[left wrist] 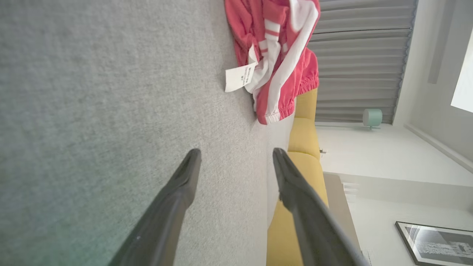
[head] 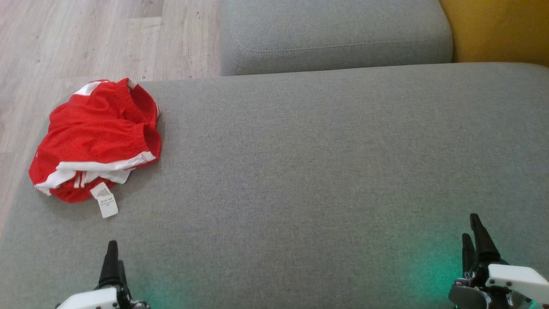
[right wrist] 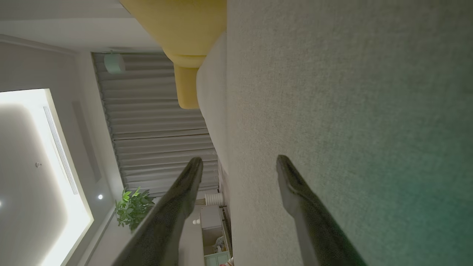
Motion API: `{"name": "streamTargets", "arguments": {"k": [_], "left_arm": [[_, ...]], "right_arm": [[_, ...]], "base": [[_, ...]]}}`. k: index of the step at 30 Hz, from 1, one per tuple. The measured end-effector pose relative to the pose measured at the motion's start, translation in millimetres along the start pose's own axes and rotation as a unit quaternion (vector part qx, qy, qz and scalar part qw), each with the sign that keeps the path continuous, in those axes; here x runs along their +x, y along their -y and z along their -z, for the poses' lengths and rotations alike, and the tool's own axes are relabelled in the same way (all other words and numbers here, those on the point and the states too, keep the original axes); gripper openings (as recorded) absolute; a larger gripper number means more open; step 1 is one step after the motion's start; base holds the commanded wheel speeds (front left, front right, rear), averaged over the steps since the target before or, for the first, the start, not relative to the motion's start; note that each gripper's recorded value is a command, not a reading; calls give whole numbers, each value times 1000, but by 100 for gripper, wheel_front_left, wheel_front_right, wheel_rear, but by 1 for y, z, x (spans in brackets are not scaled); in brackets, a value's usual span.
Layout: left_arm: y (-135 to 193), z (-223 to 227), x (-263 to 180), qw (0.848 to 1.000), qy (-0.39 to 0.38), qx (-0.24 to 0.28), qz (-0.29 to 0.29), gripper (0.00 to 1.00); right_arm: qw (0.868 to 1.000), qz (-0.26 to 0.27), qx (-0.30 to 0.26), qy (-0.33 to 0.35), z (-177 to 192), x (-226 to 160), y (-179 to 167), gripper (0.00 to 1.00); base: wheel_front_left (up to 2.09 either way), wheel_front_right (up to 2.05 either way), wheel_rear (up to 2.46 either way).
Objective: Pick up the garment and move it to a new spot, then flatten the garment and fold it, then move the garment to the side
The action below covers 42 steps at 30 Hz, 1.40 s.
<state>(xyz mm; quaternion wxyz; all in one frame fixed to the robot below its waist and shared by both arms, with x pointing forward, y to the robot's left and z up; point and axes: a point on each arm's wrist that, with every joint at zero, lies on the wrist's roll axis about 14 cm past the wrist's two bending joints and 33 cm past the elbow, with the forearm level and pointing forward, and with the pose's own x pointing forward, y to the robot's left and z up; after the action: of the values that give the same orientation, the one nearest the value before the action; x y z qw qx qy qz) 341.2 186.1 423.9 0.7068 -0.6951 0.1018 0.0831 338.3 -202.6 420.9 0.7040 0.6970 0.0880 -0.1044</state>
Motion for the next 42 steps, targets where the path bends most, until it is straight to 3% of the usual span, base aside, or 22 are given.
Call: {"name": "streamTargets", "arguments": {"k": [11,21,42], "left_arm": [[10,5,0,997,-2,71,11,100],[15,12,-1,989,-4,147,11,100],[25,19,-10,962,8,270,25,100]], "right_arm": [[997,-8,-74,2,2,-1,-6,100],[987,-22,-160,-5,10,-1,-16,100],[954,-53,-295,-10,26,-6,-29,100]], "base": [[0,0,0],[0,0,0],[0,0,0]]}}
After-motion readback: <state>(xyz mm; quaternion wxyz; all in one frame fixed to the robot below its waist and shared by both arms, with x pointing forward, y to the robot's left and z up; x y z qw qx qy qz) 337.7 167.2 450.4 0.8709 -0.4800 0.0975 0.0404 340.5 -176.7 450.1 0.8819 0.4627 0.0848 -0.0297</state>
